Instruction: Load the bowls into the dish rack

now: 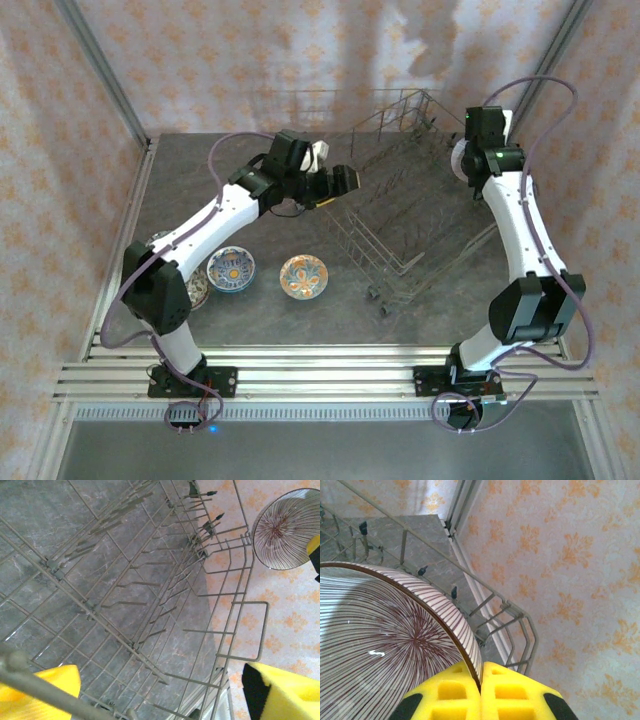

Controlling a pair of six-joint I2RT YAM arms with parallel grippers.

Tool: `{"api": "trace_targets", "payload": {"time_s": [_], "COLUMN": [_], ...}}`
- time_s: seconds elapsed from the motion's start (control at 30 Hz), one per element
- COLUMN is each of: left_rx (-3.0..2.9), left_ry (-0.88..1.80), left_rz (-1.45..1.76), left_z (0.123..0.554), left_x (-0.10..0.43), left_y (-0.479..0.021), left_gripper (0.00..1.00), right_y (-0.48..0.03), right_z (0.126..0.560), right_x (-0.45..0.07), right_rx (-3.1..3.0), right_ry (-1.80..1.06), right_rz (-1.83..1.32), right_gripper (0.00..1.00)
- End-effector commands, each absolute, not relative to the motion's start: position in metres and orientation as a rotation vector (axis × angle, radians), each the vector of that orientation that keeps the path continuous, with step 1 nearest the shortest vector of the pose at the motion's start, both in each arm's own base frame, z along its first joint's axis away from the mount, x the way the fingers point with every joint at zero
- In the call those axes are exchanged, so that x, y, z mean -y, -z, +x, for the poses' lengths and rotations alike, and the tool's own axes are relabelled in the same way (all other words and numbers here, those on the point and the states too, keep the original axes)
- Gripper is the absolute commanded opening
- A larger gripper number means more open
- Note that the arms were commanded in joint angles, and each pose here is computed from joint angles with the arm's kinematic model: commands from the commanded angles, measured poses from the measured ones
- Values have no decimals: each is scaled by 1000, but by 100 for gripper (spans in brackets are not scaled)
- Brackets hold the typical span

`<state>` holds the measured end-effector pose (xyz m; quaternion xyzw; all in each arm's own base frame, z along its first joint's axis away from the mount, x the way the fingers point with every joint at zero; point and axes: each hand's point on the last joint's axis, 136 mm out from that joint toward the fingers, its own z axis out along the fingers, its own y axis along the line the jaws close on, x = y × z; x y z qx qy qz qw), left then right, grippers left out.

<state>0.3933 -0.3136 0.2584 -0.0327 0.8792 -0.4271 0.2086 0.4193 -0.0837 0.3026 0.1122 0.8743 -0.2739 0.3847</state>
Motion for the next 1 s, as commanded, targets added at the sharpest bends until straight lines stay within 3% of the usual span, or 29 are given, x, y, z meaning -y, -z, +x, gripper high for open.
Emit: {"api": "trace_targets", "payload": {"time_s": [0.0, 0.2, 0.33, 0.6, 0.7, 0.97], "left_rx": [-2414, -2445, -2445, -2437, -2443, -2410], "left_ry": [1217, 1219, 1231, 1227, 1174, 1124], "left_rz": [-65, -55, -65, -66, -89, -158], "left_z": [402, 411, 418, 426, 429, 443], "left_x": [321, 328, 329, 316, 296, 256], "left_y": [-269, -260, -258, -267, -268, -273], "left_gripper": [79, 56, 49, 19, 13, 10], "right_y": [-322, -314, -313, -314, -314, -303], "right_z": [433, 444, 447, 449, 447, 439], "right_x": [98, 112, 114, 122, 126, 131], "right_rx": [-2113, -2122, -2115, -2097, -2095, -2135], "right_ry": [786, 845, 854, 927, 945, 1014], "right_rz": [305, 309, 317, 319, 322, 284], "right_gripper": [0, 0, 0, 0, 0, 0]}}
